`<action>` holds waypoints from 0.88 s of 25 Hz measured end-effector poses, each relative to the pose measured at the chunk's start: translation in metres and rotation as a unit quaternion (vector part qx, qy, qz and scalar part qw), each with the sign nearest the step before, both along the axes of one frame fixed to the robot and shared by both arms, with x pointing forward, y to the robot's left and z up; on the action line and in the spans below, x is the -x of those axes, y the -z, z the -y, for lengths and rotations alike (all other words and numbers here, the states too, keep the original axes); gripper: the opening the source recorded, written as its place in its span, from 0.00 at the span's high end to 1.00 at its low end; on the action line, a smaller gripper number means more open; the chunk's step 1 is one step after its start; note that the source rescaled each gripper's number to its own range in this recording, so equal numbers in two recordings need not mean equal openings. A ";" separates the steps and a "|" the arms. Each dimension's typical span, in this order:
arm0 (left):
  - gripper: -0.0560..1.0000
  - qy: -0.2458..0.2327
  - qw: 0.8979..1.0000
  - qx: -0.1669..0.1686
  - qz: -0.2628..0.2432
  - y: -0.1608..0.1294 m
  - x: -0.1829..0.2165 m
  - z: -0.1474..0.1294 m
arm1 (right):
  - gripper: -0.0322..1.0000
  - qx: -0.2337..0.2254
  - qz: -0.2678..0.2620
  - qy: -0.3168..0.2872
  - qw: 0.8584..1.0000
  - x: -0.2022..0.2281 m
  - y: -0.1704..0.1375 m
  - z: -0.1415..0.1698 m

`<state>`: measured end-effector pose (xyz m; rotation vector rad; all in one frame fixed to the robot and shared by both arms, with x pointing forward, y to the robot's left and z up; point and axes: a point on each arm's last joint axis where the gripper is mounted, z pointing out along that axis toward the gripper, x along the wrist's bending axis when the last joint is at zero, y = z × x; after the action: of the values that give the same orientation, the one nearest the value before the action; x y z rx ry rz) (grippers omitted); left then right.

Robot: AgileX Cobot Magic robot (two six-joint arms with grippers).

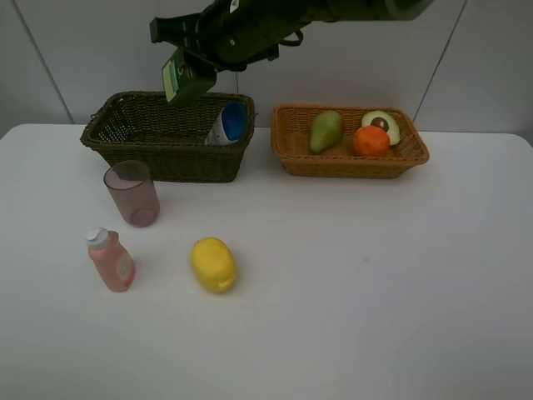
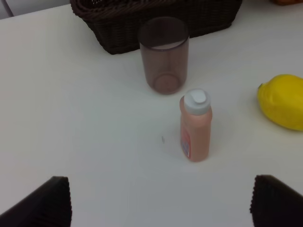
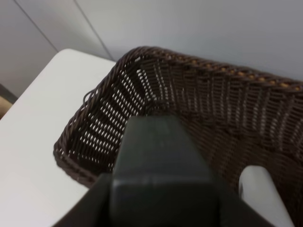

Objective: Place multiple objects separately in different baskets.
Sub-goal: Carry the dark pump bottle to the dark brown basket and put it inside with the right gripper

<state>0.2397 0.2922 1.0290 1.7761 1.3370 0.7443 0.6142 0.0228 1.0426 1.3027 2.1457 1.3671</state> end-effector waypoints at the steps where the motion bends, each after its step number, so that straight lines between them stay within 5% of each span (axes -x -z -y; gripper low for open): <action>1: 0.00 0.000 1.000 0.000 0.000 0.000 0.000 0.000 | 0.92 -0.002 0.007 0.001 1.000 -0.003 0.005 -0.002; 11: 0.00 0.000 1.000 0.000 0.000 0.000 0.000 0.000 | 0.92 0.012 0.014 0.003 1.000 -0.023 0.075 -0.015; 22: 0.00 0.000 1.000 0.000 0.000 0.000 0.000 0.000 | 0.92 0.031 0.049 -0.012 0.998 -0.026 0.077 -0.015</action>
<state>0.2397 0.2922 1.0290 1.7761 1.3370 0.7443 0.6399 0.0381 0.9655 1.1661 2.1273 1.3346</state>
